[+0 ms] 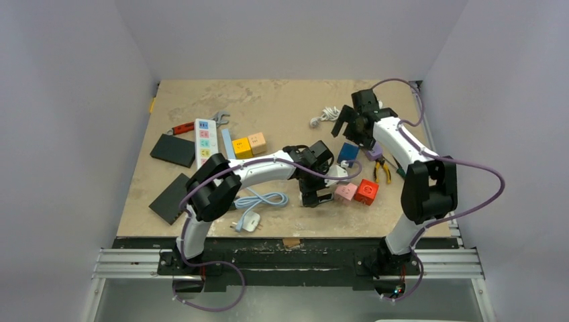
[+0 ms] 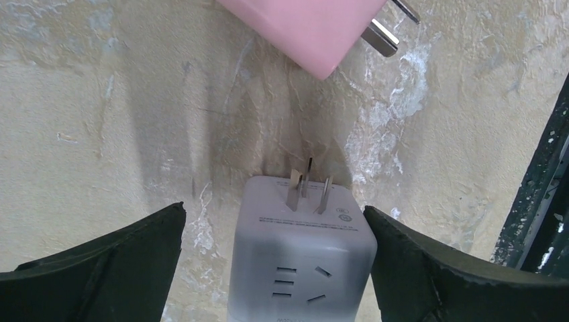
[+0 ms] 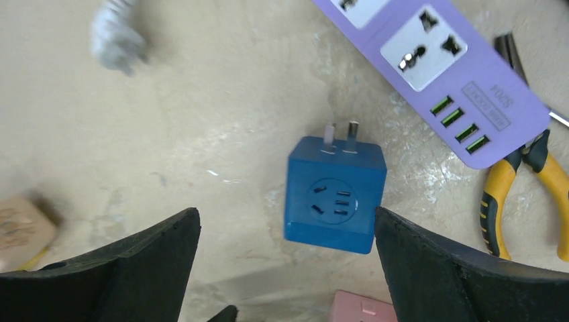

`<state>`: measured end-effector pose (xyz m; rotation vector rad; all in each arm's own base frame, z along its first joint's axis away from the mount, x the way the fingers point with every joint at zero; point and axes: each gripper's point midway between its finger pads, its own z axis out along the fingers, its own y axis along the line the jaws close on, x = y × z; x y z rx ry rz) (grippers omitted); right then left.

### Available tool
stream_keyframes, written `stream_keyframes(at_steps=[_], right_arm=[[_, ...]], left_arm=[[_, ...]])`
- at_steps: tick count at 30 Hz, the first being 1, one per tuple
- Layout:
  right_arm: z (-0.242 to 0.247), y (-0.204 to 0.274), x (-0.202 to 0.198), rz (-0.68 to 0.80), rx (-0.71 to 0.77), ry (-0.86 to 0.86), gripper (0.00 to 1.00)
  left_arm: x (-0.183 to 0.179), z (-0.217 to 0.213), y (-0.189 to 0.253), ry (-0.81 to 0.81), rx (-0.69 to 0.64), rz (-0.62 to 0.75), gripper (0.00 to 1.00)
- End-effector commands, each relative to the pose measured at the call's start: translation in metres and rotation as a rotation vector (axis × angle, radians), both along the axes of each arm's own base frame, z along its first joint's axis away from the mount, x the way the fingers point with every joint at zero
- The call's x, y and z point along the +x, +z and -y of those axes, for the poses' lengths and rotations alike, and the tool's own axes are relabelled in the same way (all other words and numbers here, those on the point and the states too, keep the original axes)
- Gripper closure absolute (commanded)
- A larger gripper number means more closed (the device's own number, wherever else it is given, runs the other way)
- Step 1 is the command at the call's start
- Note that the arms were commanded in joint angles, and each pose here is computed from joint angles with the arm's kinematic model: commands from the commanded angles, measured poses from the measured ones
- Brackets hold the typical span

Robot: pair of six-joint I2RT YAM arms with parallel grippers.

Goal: Pull the plug off the socket
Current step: Place the socket at the center of the board, then move the socket to the center of the board.

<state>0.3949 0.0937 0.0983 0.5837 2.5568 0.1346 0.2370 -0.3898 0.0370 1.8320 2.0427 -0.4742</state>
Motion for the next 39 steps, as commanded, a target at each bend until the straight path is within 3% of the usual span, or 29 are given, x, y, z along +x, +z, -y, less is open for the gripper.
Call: stream_keyframes(at_steps=[1,4,11,16,20,24,28,33,39], right_arm=[[-0.004,0.065,0.014,0.148,0.042,0.010,0.02],[0.000,0.086,0.017,0.203,0.027,0.004,0.02],[-0.011,0.112,0.018,0.260,0.047,0.035,0.02],[-0.025,0.115,0.015,0.264,0.033,0.069,0.01],[-0.045,0.126,0.008,0.303,-0.012,0.117,0.01],[-0.085,0.136,-0.001,0.349,-0.032,0.222,0.01],[-0.124,0.132,-0.007,0.328,-0.004,0.330,0.01],[-0.168,0.125,-0.012,0.360,-0.068,0.453,0.01],[-0.178,0.121,-0.016,0.387,-0.081,0.465,0.01]], left_arm=[[-0.003,0.007,0.033,0.008,-0.059,0.011,0.00],[-0.002,0.001,0.087,0.038,-0.110,0.001,0.00],[0.022,-0.069,0.210,0.271,-0.264,-0.097,0.00],[0.052,-0.139,0.252,0.396,-0.321,0.069,0.00],[0.088,-0.190,0.232,0.505,-0.233,0.167,0.00],[0.117,-0.233,0.200,0.625,-0.129,0.130,0.00],[0.136,-0.276,0.181,0.807,-0.126,0.061,0.00],[0.134,-0.308,0.139,0.979,-0.095,-0.067,0.00],[0.117,-0.300,0.090,1.055,-0.084,-0.208,0.00]])
